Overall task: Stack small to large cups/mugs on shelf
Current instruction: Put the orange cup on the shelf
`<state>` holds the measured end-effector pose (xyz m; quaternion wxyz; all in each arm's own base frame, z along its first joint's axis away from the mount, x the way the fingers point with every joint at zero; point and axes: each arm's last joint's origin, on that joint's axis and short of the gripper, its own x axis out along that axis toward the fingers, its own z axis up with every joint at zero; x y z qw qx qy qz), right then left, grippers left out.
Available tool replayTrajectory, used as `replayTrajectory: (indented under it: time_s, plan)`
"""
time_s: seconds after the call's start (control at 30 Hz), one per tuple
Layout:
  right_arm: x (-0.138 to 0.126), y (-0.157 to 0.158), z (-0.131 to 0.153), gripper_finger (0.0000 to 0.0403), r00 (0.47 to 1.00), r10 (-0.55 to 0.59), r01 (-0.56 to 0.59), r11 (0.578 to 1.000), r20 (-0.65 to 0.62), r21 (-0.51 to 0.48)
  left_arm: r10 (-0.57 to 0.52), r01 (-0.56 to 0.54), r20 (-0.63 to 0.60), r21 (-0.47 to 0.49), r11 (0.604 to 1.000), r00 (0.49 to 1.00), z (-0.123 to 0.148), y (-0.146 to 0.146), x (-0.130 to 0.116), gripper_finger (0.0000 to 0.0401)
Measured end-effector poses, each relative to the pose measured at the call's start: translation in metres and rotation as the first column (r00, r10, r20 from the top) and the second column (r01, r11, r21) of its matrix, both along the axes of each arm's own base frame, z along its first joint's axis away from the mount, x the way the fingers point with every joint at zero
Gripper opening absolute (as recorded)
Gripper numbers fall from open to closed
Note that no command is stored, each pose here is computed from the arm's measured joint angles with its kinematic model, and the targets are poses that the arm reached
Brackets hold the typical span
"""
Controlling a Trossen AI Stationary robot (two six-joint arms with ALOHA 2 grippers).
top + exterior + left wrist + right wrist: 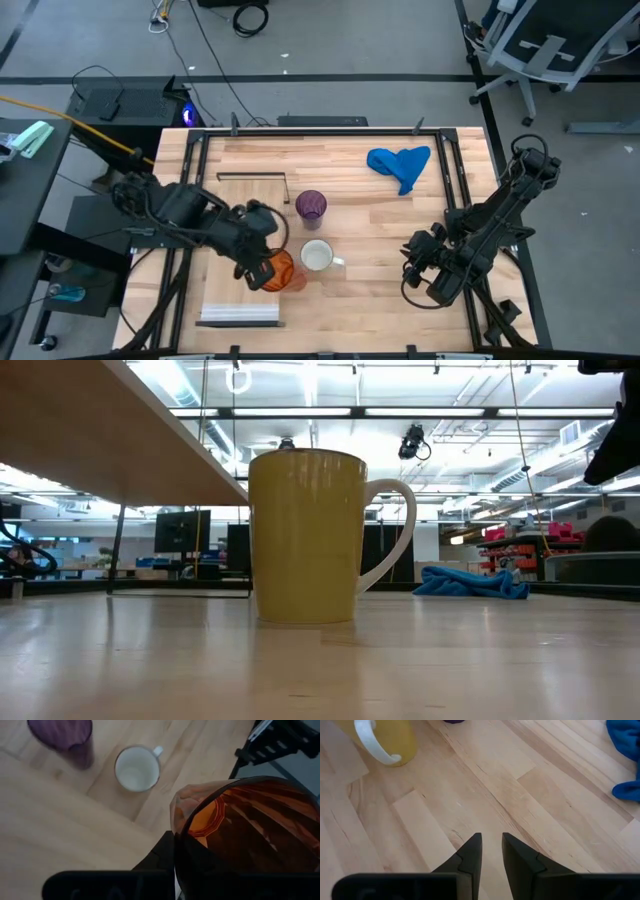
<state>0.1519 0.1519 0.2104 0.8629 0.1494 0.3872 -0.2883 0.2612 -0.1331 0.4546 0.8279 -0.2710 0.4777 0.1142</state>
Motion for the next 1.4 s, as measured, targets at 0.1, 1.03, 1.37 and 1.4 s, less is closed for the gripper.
replayTrajectory:
  time_s: [0.1,1.03,1.37,1.4]
  plan:
    - [0.000,0.000,0.000,0.0083,1.000,0.000,0.000,1.000,0.000,0.000,0.033,-0.034,-0.049,-0.014,0.999,0.998,-0.010,-0.002,-0.008,0.0012]
    - [0.001,-0.001,0.001,0.0083,1.000,-0.003,0.004,1.000,0.029,-0.024,0.219,-0.264,-0.340,-0.090,0.960,0.915,-0.065,-0.016,-0.075,0.0012]
    - [0.001,-0.001,0.001,0.0083,1.000,-0.003,0.003,1.000,0.029,-0.024,0.206,-0.227,-0.314,-0.033,0.973,0.927,-0.070,-0.019,-0.069,0.0012]
    - [0.001,-0.001,0.001,0.0083,1.000,-0.003,0.003,1.000,0.029,-0.024,0.199,-0.219,-0.317,-0.027,0.975,0.927,-0.071,-0.020,-0.068,0.0012]
